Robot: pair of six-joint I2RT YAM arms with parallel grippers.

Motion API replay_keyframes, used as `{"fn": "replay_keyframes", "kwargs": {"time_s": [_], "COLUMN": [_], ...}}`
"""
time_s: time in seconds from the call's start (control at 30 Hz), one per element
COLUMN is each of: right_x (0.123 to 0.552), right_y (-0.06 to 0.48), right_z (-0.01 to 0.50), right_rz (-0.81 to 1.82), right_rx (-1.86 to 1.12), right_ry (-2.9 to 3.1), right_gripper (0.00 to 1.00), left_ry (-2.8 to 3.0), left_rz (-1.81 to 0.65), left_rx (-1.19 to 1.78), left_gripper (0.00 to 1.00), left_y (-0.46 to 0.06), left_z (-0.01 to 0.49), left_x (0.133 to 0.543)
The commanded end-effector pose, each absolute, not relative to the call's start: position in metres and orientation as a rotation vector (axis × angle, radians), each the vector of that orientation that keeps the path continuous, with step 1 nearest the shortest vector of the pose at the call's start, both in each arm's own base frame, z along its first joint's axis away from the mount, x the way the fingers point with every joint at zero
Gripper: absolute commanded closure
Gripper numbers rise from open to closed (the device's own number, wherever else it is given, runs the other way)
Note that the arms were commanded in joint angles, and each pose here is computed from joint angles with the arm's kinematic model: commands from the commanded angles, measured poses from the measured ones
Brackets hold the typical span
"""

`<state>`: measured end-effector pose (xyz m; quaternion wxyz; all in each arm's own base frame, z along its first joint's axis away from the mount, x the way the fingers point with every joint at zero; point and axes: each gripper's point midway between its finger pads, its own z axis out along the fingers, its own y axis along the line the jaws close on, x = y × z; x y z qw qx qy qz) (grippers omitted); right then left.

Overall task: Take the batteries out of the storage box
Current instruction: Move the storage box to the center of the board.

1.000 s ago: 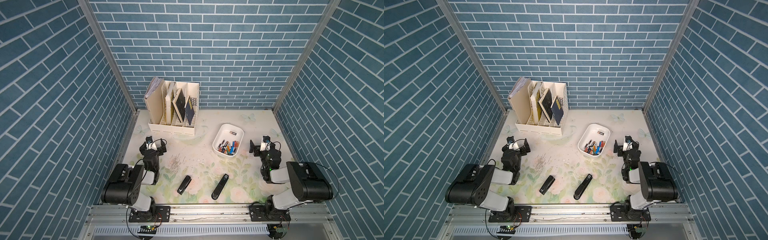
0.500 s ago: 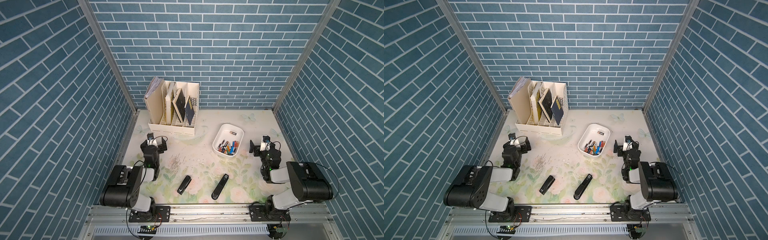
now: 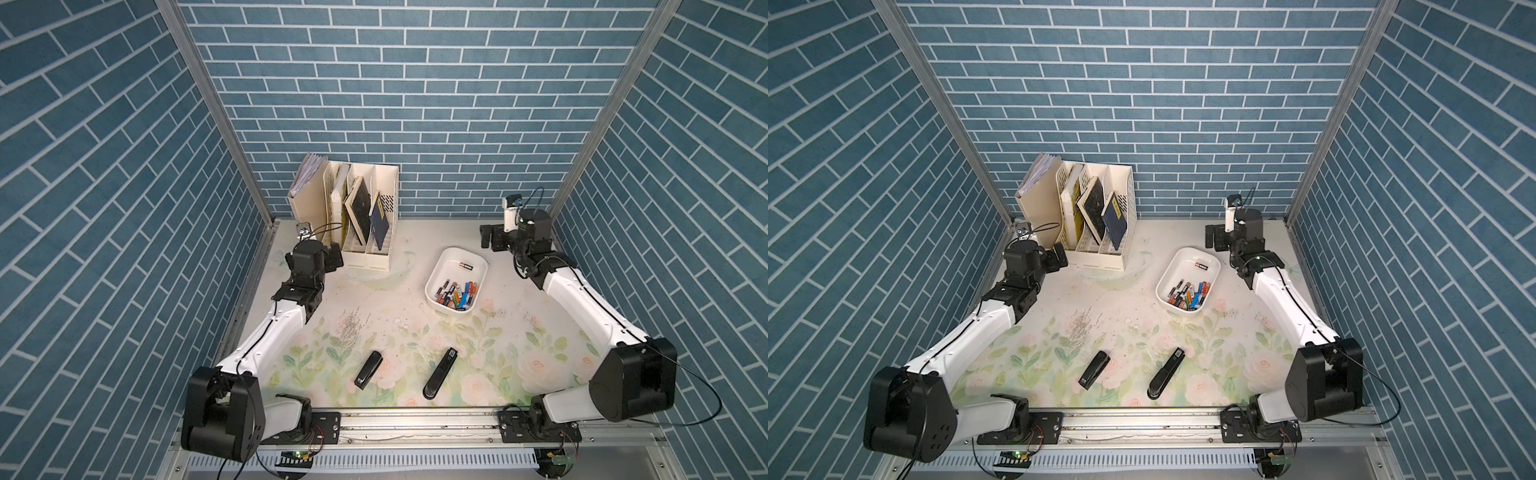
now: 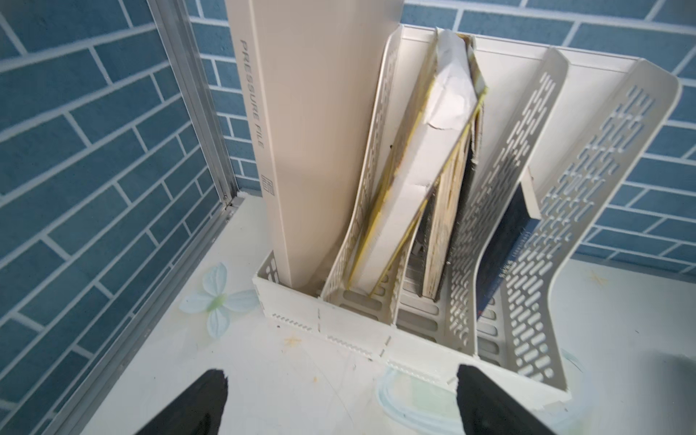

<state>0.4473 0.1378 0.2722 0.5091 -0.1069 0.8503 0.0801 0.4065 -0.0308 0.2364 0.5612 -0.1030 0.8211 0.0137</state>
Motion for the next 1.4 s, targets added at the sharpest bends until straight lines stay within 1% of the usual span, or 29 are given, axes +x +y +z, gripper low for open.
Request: {"fn": "replay_keyframes", "kwargs": {"time_s": [0.0, 0.17, 0.2, 0.4, 0.53, 0.7, 0.97, 1.37], "right_x": [0.409, 0.406, 0.401, 0.385, 0.374, 0.365, 0.348, 0.296], "right_y": [0.166, 0.193, 0.202, 0.227, 0.246, 0.267, 0.293, 0.337], "right_z": [0.189, 0.156, 0.149, 0.113, 0.098, 0.078, 0.067, 0.068], "right_rz": [0.256, 0.281, 0.323, 0.346, 0.372, 0.346, 0.361, 0.529], "right_rx": [-0.346, -0.453, -0.489, -0.586, -0.663, -0.757, -0.895, -1.181], "right_ry": [2.422, 2.533, 2.554, 2.631, 2.648, 2.679, 2.674, 2.590], "right_gripper": [0.00, 0.00, 0.00, 0.00, 0.00, 0.00, 0.00, 0.02], "left_ry": [2.004, 2.039, 2.050, 2.080, 2.095, 2.117, 2.131, 2.145], "left_rz": [-0.016, -0.070, -0.083, -0.108, -0.119, -0.113, -0.119, -0.108], "left_rx": [-0.250, -0.240, -0.234, -0.237, -0.231, -0.222, -0.225, -0.212], "left_gripper": [0.00, 0.00, 0.00, 0.00, 0.00, 0.00, 0.00, 0.00], "left_y": [-0.043, -0.059, -0.062, -0.074, -0.080, -0.085, -0.088, -0.095], "left_z": [0.235, 0.223, 0.219, 0.203, 0.196, 0.188, 0.183, 0.180], "left_x": [0.392, 0.379, 0.377, 0.369, 0.367, 0.363, 0.358, 0.356]}}
